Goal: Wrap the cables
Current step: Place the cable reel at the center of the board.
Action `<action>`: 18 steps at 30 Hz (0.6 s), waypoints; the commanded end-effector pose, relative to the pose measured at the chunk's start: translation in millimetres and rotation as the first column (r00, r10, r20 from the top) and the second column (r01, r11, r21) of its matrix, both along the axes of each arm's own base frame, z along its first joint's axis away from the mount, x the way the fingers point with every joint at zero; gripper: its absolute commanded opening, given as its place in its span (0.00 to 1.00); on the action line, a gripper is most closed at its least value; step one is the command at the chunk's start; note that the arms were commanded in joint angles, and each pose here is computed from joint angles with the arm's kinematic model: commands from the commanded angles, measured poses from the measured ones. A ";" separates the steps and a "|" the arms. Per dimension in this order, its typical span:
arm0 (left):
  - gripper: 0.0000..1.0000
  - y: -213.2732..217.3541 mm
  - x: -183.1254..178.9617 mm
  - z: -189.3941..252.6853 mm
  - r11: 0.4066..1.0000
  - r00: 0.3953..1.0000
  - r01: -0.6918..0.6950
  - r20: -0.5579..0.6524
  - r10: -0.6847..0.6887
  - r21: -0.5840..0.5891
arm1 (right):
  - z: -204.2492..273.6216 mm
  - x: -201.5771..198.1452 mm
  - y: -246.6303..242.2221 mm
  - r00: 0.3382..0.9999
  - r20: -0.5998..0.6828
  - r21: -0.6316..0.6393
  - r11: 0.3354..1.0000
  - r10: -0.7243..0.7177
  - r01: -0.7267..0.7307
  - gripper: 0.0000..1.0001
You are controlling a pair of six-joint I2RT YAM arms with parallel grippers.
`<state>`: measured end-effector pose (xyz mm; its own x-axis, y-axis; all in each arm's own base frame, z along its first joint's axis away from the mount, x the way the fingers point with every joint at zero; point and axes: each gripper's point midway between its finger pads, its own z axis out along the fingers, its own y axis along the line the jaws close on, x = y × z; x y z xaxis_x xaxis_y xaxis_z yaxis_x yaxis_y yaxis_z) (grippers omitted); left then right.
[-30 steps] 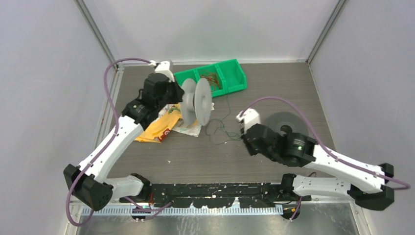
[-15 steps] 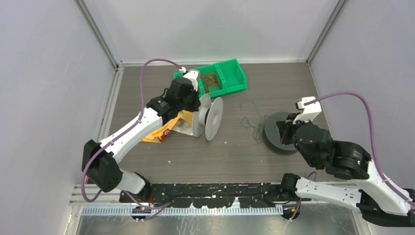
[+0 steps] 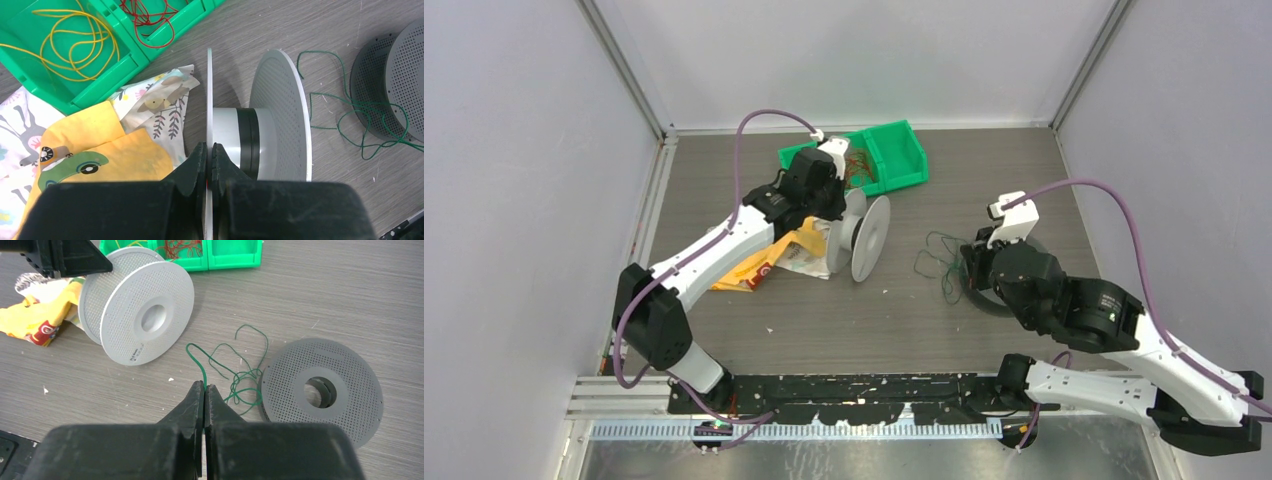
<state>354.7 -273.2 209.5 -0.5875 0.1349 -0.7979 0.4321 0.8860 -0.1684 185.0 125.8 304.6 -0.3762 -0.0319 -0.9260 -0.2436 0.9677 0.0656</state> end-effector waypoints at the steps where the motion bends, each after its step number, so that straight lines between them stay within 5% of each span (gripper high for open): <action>1: 0.01 -15.8 0.9 34.9 0.995 0.993 0.084 0.093 -0.079 -0.056 | 16.4 2.9 3.3 0.999 0.052 0.078 0.997 -0.005 0.000 0.01; 5: 0.01 -26.0 -6.2 50.5 0.965 0.936 0.261 0.239 -0.260 0.028 | 17.4 2.2 0.5 0.998 0.058 0.095 0.995 -0.013 0.007 0.01; 10: 0.01 -37.8 -22.3 65.2 0.863 0.781 0.484 0.373 -0.501 0.146 | 13.2 1.5 1.9 0.999 0.049 0.106 0.994 -0.013 0.008 0.01; 15: 0.00 -46.5 -36.4 61.1 0.702 0.646 0.710 0.340 -0.683 0.063 | 12.4 1.3 7.0 0.999 0.044 0.124 0.992 -0.002 -0.003 0.01; 18: 0.00 -49.4 -30.8 61.1 0.665 0.617 0.746 0.342 -0.709 0.033 | 12.8 0.9 8.3 0.999 0.042 0.128 0.992 0.003 -0.008 0.01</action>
